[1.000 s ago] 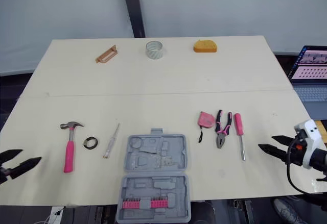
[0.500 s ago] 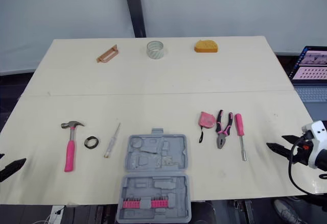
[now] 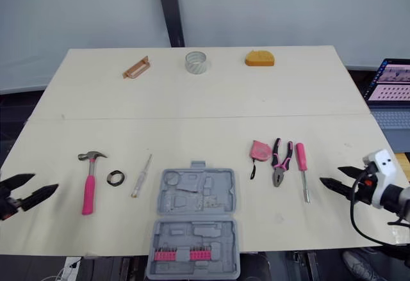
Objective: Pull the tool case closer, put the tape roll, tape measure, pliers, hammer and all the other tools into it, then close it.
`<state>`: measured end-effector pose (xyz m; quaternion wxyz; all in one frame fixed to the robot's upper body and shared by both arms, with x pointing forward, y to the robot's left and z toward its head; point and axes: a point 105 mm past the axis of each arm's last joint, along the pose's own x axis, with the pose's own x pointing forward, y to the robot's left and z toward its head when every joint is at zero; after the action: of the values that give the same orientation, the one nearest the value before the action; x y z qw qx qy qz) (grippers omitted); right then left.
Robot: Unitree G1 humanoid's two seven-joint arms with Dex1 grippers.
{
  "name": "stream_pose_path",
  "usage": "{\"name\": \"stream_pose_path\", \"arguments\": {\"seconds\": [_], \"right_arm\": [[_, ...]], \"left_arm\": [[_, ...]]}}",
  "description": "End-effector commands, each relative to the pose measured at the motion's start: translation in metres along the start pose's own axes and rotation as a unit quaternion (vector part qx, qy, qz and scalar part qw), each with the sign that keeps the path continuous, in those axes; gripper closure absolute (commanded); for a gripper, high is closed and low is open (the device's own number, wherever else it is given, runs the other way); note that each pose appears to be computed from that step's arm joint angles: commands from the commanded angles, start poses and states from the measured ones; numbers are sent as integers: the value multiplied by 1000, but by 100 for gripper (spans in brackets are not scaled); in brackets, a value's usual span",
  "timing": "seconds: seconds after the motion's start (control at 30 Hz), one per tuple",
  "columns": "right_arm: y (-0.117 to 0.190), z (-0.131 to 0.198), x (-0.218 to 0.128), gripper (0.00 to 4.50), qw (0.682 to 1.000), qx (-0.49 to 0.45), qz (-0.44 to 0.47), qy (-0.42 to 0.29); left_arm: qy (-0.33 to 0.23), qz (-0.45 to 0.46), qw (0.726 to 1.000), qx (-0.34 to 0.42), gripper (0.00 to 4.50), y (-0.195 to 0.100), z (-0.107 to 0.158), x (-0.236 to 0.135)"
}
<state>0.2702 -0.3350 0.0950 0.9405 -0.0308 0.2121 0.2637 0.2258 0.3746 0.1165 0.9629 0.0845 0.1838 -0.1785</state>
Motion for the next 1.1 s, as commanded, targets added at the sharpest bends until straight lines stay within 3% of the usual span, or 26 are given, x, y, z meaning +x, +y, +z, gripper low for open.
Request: {"name": "stream_pose_path", "arguments": {"seconds": [0.03,0.33,0.4,0.57,0.7,0.77,0.9,1.07,1.1], "right_arm": [[29,21,12,6,999,-8,39,-32],[97,42,47,6,992,-38,108,-44],[112,50,54,6,989,-47,131,-55],[163,69,65,6,964,-97,239,-66],[206,93,72,6,920,-167,347,-74],[217,97,74,6,904,-190,377,-70],[231,103,81,6,875,-235,419,-64],[240,110,90,6,858,-260,437,-69],[241,111,91,2,857,-262,439,-71]], "left_arm": [[-19,-58,998,22,0,-28,20,21],[-40,-174,982,65,0,-99,50,66],[-47,-158,984,61,0,-97,52,68],[-8,-107,992,69,0,-78,26,59],[-16,-63,997,50,0,-52,17,36],[-40,-52,997,40,0,-47,18,31],[-18,-62,996,54,0,-47,0,29],[-8,-89,992,89,0,-53,-3,41],[-6,-95,991,94,24,-54,-3,44]]}}
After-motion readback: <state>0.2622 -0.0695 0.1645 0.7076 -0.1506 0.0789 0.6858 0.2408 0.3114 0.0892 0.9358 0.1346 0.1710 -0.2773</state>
